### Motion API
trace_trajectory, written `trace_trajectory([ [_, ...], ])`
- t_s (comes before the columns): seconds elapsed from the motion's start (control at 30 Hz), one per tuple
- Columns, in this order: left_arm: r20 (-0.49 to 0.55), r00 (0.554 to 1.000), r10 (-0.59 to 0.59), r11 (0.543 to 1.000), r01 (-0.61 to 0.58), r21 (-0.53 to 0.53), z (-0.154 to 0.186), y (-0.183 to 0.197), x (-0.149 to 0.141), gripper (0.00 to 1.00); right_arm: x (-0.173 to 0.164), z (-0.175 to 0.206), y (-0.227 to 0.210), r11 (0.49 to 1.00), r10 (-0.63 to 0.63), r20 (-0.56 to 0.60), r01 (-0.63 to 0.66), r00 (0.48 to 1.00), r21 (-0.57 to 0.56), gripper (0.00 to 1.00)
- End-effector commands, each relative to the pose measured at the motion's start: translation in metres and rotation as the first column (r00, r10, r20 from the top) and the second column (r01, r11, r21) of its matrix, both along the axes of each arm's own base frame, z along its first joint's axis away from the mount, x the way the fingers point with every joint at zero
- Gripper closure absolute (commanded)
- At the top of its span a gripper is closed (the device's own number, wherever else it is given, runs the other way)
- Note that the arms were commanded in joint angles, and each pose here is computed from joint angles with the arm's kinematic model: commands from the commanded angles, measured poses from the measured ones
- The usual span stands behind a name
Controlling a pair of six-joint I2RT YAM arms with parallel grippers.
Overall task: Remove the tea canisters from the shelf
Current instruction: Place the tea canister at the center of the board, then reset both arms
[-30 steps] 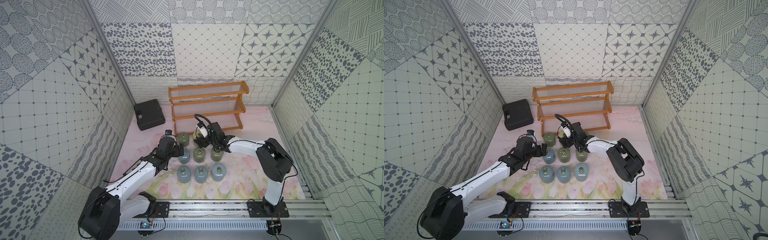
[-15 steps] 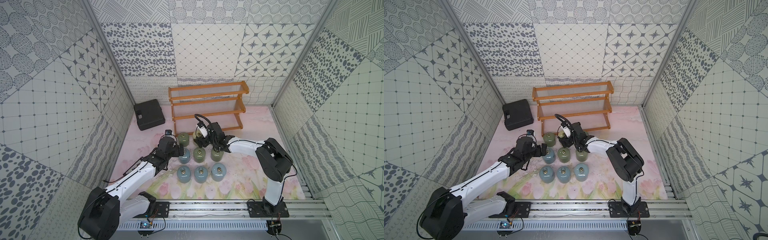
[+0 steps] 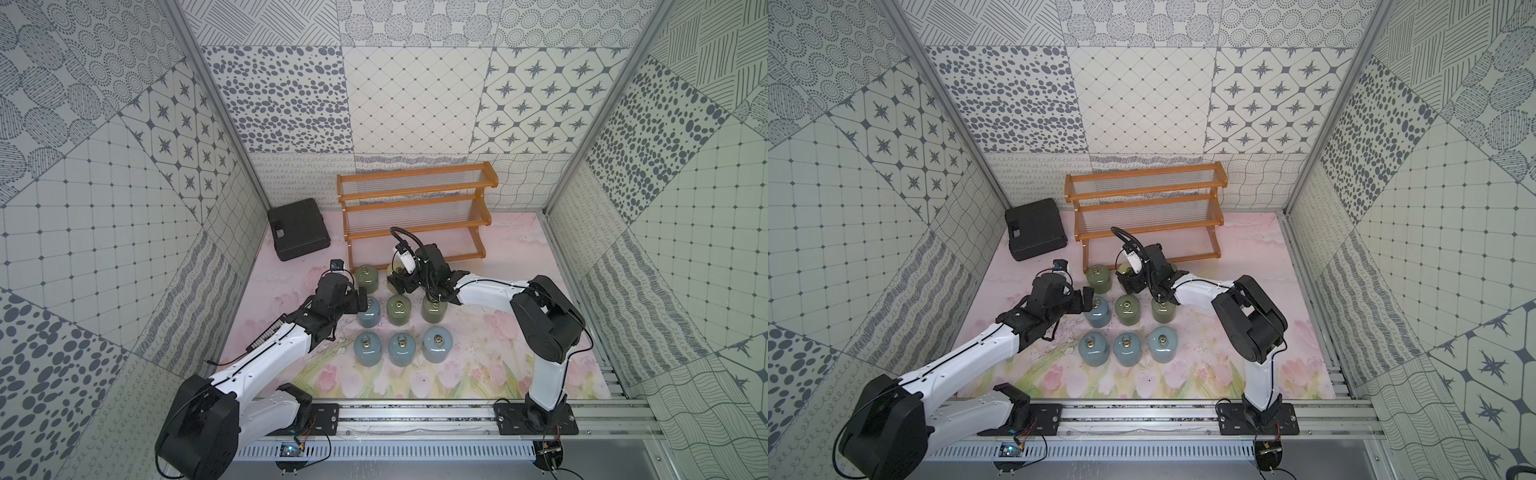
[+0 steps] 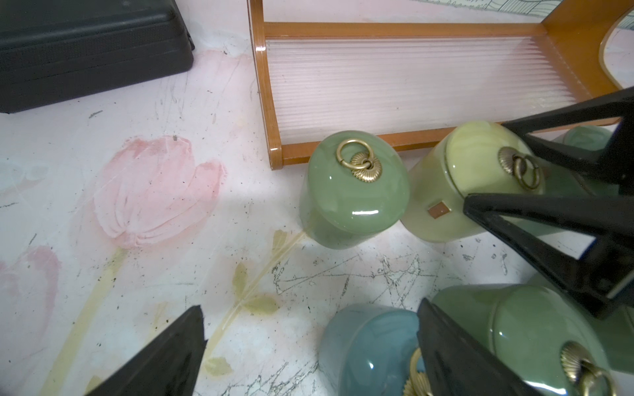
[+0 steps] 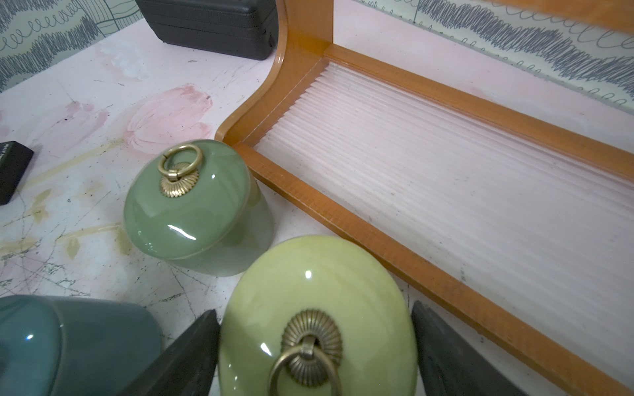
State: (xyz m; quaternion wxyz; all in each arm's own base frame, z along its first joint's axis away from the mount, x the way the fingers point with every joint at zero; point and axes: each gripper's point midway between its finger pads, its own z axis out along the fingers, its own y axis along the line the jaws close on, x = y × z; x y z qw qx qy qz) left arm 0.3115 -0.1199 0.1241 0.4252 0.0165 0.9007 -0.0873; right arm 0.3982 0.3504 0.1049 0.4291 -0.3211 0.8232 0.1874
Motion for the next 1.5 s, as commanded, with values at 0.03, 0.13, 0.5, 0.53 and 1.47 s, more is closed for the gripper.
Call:
trace_trajectory([
  [0.03, 0.002, 1.000, 0.005, 1.000, -0.005, -0.004, 0.002, 0.001, -0.001, 0.00, 0.004, -0.010, -0.006, 1.000, -0.023, -0.016, 0.023, 1.000, -0.003, 0.10],
  [0.13, 0.004, 1.000, 0.005, 1.000, -0.005, -0.004, 0.003, 0.001, -0.001, 0.00, 0.003, -0.009, -0.004, 1.000, -0.017, -0.016, 0.017, 1.000, 0.002, 0.10],
  [0.5, 0.013, 1.000, 0.005, 1.000, -0.005, 0.001, 0.006, 0.002, 0.000, 0.00, 0.002, -0.001, -0.005, 1.000, -0.015, -0.004, 0.015, 1.000, 0.004, 0.10],
  [0.53, 0.013, 1.000, 0.006, 1.000, -0.007, 0.002, 0.006, 0.002, 0.000, 0.00, 0.002, 0.001, -0.006, 1.000, -0.016, -0.001, 0.016, 1.000, 0.006, 0.10],
  [1.47, 0.117, 0.993, 0.033, 0.997, -0.042, 0.068, 0.034, 0.021, 0.019, 0.00, 0.011, 0.093, -0.046, 0.991, -0.109, 0.118, 0.098, 0.987, 0.095, 0.00],
])
